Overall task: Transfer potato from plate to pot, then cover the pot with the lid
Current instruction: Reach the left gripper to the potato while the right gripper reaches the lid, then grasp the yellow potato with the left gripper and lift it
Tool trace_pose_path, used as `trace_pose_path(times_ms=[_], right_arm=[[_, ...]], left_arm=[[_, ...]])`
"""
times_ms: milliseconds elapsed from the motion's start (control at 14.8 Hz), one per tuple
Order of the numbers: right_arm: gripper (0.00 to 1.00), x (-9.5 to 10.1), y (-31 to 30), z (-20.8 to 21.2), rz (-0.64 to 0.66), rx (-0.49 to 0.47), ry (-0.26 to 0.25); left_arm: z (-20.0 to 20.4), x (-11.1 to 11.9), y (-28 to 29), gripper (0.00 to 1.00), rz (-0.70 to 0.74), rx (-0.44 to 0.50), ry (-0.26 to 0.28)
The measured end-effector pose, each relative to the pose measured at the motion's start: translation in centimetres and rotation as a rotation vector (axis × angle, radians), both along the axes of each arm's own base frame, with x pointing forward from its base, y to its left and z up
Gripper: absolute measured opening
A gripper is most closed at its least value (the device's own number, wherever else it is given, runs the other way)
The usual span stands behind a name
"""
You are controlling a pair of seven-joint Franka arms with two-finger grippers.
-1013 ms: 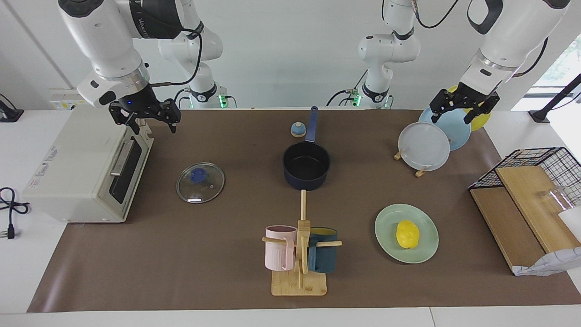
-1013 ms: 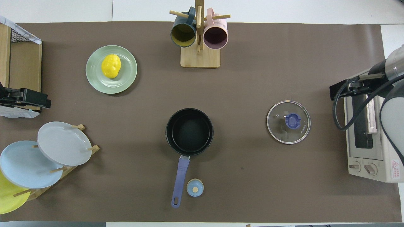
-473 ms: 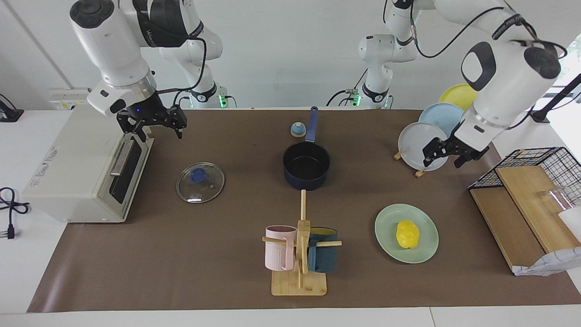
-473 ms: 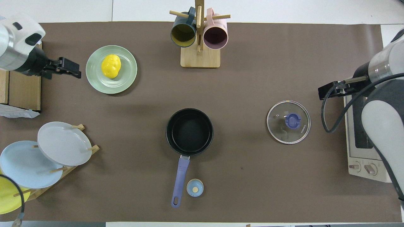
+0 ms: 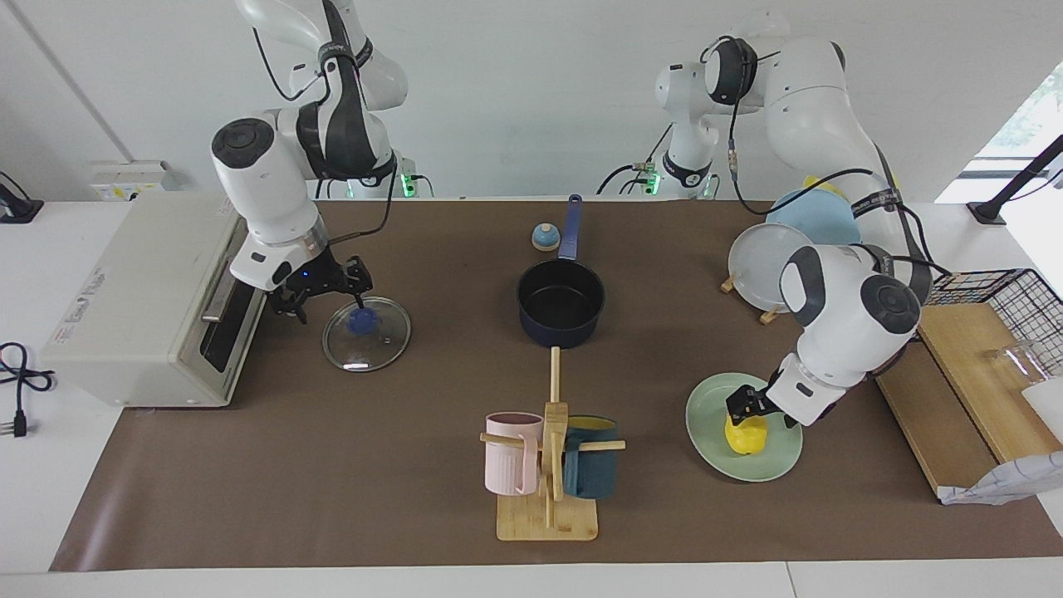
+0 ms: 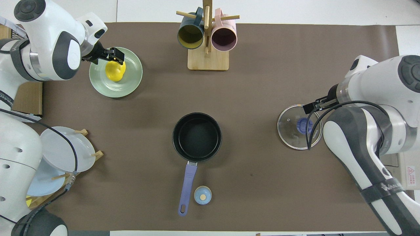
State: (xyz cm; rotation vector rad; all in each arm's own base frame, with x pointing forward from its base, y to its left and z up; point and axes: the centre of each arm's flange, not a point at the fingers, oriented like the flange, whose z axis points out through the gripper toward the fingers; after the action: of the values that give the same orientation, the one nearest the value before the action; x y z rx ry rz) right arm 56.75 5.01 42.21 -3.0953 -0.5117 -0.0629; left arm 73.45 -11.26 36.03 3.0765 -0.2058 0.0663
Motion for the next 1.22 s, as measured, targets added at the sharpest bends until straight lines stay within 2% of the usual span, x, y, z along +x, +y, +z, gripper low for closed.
trace_pose_path(times_ms=[135,338,675,878,1013,1080,1148,1215], right_arm=[[1.00,-0.2,0.3,-2.7,0.011,0.000,0.001],[1.00,-1.2,2.0,-5.3,0.043,0.005,-0.033],[1.00,-2.8,3.5,-7.6,0.154,0.002,-0.007],[1.00,-2.9,2.8,-8.0,0.171,0.000,-0.010],[1.00,-3.3,2.2,-8.8,0.161,-0.001,0.009],[1.00,-3.7,1.8,-9.4,0.155,-0.002,0.020],[1.00,-3.9,1.5,-9.8,0.148,-0.001,0.028],[1.00,-4.0,1.3,-10.0,0.138,0.006,0.032]], left_arm=[[-0.1,0.2,-0.1,1.00,-0.014,0.025,-0.016],[-1.0,0.3,-0.2,1.00,-0.034,0.064,-0.049],[-3.1,-0.3,-0.9,1.00,-0.048,0.068,-0.045],[-4.0,-0.7,-1.4,1.00,-0.056,0.068,-0.048],[-4.3,-0.9,-1.6,0.97,-0.059,0.068,-0.046],[-4.3,-0.9,-1.6,0.93,-0.059,0.069,-0.045],[-4.2,-0.9,-1.5,0.78,-0.058,0.069,-0.045],[-4.0,-0.9,-1.5,0.69,-0.058,0.070,-0.045]])
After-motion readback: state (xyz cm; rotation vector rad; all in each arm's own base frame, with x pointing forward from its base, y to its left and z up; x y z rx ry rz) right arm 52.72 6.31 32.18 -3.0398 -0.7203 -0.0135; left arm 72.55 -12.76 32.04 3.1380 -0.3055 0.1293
